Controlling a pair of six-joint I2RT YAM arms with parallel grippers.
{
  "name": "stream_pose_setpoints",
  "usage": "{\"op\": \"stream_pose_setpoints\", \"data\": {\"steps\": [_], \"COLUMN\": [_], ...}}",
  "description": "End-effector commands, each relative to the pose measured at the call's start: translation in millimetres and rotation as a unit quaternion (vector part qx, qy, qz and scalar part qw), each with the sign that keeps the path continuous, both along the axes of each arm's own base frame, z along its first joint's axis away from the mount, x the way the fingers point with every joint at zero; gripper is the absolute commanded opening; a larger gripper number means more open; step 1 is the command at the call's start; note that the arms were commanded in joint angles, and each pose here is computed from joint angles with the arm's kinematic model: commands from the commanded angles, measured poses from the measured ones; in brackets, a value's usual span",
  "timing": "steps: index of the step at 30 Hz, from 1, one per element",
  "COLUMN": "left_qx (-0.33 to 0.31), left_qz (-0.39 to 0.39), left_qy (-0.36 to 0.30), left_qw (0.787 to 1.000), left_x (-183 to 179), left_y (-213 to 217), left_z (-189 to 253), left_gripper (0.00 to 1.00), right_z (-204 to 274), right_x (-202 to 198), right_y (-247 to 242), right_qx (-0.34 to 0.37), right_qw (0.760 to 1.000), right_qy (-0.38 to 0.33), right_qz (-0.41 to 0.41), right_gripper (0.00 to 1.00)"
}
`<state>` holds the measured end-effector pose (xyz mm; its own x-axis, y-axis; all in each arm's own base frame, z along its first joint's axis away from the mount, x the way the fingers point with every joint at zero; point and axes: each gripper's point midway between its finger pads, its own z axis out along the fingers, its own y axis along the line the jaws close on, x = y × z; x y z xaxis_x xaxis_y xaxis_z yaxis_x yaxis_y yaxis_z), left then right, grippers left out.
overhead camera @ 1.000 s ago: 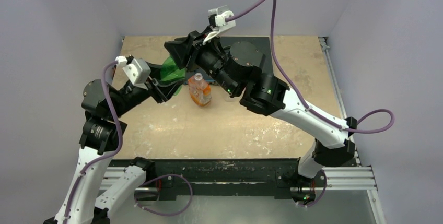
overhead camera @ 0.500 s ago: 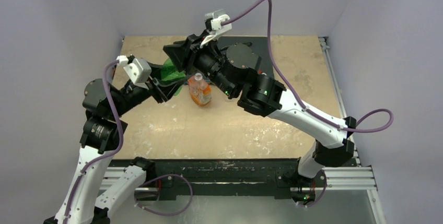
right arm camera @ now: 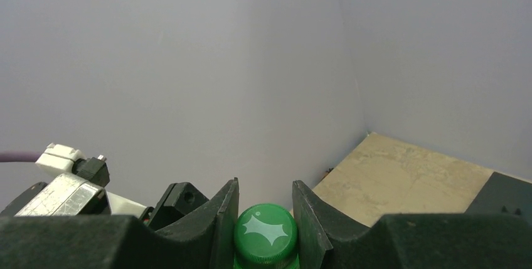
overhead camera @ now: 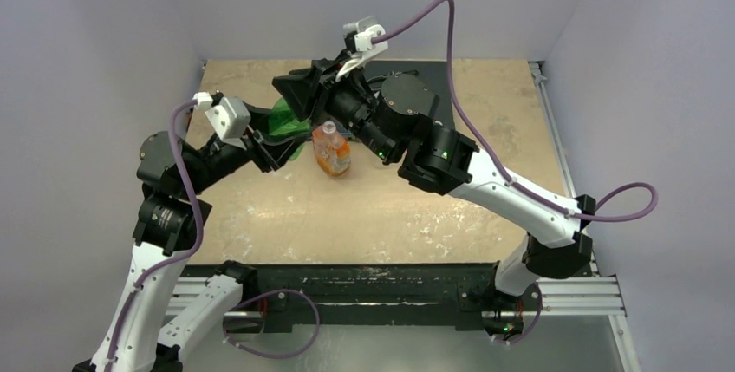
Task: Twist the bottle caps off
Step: Unscrew the bottle cap from the plastic bottle.
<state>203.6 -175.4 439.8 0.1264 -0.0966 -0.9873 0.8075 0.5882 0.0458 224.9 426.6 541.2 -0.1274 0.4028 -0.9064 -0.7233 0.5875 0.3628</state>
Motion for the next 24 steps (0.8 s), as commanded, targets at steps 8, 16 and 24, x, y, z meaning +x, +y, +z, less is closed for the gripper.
{"op": "stream_pose_setpoints", "data": {"steps": [8,16,24], "left_qx": [-0.045,-0.056,-0.106], "left_qz": [-0.117,-0.202,-0.287], "left_qy": [-0.004,0.004,0.037], "left_qw": [0.992,0.978,0.951], "left_x": [-43,-71,-101], "left_y": [-19,-29,-33], "left_z": [32,48,82], "left_gripper": [0.09,0.08,0.06], "right_z": [68,90,97], "right_x": [-47,-90,-168], "right_y": [-44,-69,-83], "right_qx": [0.092,0.106,0.115], "right_qw": [0.982,0.947,0.855], "right_qy": [-0.104,-0.188,-0.291], "right_qz": [0.126,0.237,0.414], "right_gripper": [0.0,0.0,0.0]}}
